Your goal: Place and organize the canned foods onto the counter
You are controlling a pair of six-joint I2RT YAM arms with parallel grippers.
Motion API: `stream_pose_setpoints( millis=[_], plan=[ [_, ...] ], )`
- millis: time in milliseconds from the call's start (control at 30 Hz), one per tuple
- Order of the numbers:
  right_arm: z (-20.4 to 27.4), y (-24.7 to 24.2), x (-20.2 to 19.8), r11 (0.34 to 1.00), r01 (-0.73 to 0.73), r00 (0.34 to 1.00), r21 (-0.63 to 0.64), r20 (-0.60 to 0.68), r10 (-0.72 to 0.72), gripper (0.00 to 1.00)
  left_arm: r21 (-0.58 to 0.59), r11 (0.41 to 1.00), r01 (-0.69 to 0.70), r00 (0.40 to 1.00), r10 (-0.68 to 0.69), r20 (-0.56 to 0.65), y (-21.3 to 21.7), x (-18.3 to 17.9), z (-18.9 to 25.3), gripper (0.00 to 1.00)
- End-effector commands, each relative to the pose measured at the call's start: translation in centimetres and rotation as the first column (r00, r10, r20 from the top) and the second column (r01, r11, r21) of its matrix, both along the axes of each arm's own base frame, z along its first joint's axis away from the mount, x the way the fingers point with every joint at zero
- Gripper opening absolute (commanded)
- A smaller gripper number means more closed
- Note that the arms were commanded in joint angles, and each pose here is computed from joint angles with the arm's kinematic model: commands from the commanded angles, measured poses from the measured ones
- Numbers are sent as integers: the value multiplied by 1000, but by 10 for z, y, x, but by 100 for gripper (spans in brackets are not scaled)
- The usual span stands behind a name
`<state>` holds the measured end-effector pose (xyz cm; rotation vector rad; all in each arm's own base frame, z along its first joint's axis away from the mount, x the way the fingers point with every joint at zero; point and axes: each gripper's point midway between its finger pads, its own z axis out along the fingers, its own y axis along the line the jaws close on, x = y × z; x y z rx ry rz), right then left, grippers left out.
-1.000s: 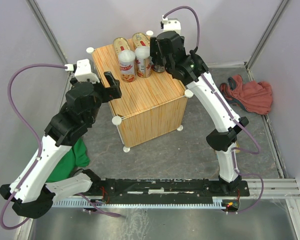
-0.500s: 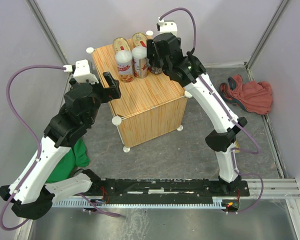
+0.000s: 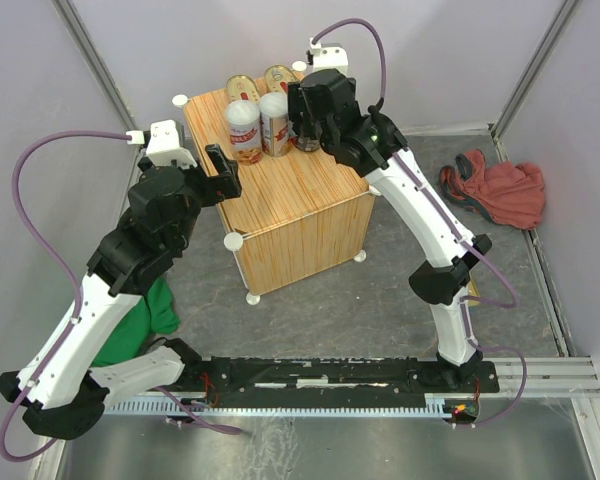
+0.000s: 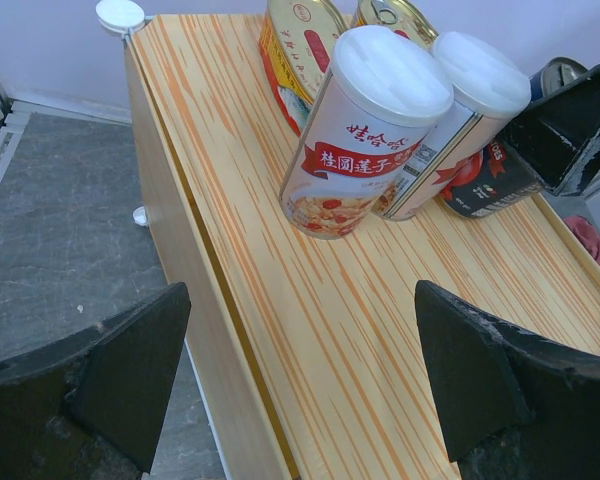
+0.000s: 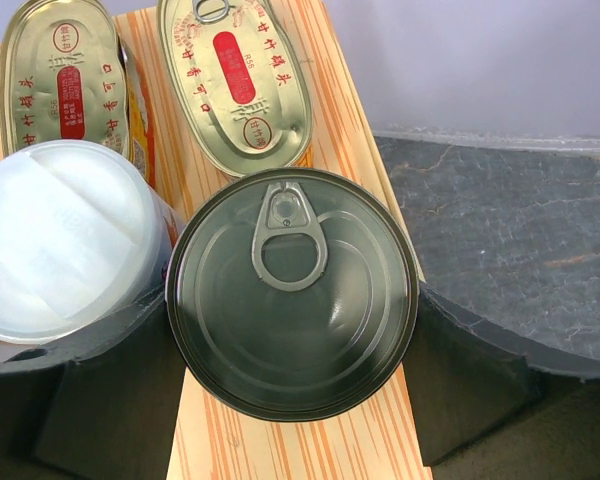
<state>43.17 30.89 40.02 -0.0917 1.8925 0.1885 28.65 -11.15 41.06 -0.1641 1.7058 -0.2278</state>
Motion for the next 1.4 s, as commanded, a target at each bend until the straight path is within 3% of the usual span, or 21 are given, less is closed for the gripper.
stream_pose_setpoints(
  millis=[0,600,733,833,1133,1367],
  plan=[
    [64,23,-9,980,-75,987,183,154,47,1,-32,999,0,999,2,52,3,-1,16,99],
    [61,-16,3,991,31,989,126,142,-49,2,-28,1000,1,999,0,48,2,-1,13,99],
    [58,-17,4,992,35,990,119,133,-51,5,-24,1000,1,999,0,48,2,0,14,99],
    [56,-18,6,993,38,990,114,131,-53,17,-22,1000,1,999,0,49,1,1,14,99],
    [50,-16,10,993,31,992,110,119,-44,76,-21,1000,5,999,-4,45,-1,3,13,99],
    [50,-15,11,993,25,992,116,120,-39,92,-18,1000,7,999,-6,44,-2,4,12,99]
  ],
)
